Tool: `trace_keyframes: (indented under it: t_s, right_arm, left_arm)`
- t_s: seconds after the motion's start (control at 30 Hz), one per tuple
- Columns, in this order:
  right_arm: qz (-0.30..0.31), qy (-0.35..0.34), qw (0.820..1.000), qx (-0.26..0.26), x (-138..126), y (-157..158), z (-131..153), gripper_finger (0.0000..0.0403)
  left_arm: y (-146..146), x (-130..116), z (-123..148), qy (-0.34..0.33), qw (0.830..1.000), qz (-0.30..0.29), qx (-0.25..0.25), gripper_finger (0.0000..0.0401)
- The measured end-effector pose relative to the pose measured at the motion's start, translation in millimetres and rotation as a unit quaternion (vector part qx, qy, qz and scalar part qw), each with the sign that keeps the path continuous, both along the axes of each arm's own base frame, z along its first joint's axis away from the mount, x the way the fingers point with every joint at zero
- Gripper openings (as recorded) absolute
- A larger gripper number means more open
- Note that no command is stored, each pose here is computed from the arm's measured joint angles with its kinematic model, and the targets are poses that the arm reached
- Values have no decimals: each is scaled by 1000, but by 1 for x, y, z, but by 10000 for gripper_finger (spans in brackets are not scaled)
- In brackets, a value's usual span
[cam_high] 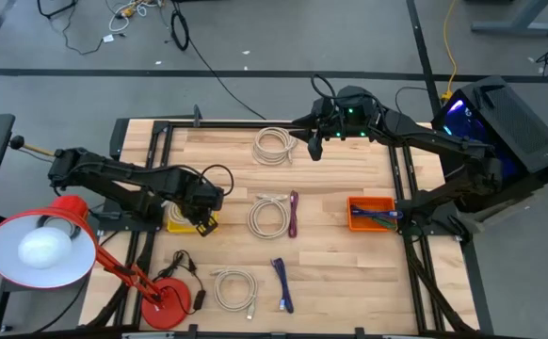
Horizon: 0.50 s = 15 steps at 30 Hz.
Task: Pick & Place USB Port
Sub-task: Put the light brown HDMI cable into the yellow bin
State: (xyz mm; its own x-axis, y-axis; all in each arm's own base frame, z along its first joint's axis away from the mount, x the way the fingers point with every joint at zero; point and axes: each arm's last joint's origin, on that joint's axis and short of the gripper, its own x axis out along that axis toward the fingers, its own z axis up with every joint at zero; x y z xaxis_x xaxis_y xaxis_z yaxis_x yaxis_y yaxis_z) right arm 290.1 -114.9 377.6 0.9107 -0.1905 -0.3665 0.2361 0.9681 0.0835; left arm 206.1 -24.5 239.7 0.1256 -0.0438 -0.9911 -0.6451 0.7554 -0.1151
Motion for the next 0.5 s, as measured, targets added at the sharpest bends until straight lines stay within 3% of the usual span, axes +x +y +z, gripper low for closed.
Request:
trace_keyframes:
  t_s: [0.3,0.5]
  right_arm:
    - [1,0,1000,-1,0,0,0,168]
    - [1,1,1000,-2,0,0,0,168]
  left_arm:
    - [0,0,0,-1,1000,1,7,57]
    - [1,0,0,1,1000,14,-7,91]
